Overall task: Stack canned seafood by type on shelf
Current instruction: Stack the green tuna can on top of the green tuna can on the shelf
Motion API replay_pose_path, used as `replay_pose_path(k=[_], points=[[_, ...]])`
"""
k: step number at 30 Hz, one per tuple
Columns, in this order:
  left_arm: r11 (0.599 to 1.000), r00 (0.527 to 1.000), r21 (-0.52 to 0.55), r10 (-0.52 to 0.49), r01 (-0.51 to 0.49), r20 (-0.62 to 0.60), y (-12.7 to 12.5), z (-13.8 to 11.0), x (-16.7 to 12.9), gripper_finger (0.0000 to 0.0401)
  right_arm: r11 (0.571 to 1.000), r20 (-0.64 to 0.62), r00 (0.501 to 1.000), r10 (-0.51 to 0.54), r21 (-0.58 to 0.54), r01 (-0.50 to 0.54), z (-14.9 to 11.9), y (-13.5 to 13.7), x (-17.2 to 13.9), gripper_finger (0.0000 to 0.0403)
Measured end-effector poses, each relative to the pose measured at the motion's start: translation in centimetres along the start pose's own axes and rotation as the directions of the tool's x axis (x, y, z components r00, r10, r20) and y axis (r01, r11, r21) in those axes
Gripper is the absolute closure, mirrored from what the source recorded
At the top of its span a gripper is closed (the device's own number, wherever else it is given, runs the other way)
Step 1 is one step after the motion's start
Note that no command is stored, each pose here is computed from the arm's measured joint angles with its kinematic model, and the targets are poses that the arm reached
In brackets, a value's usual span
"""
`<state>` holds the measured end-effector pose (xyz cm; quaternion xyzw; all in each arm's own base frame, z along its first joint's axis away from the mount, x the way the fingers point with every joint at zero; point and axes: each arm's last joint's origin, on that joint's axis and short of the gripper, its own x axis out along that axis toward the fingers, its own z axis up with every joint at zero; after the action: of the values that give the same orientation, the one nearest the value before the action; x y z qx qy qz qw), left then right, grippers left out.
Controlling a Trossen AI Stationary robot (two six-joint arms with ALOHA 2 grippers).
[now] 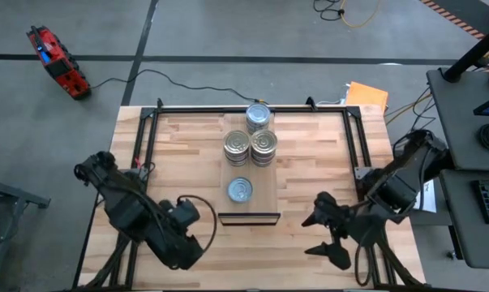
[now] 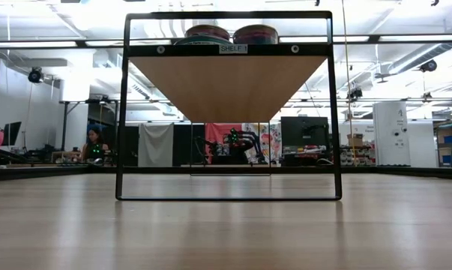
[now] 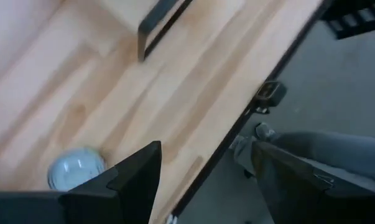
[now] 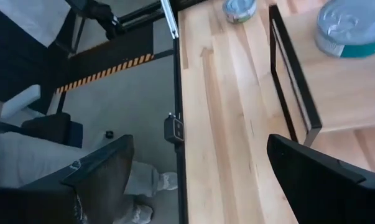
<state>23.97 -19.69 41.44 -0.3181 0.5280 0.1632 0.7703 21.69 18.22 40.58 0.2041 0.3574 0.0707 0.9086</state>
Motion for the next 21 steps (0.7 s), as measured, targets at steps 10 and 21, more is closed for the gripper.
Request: replay_pose_path(k=[10,21], points=[[0.997,0.989,0.039,0.068,-0.064,-0.133,-0.4,-4.1,4.7,0.0182,0.999,-0.070,0.997,-0.014,0.031,0.016,-2.6,1.1,1.9,0.0044],[0.940,0.969,0.309,0.198,-0.146,-0.146,1.8,-5.8,8.3,0.0383,0.981,0.009,0.994,-0.109,0.163,0.106,-4.5,-0.2,4.9,0.0044]])
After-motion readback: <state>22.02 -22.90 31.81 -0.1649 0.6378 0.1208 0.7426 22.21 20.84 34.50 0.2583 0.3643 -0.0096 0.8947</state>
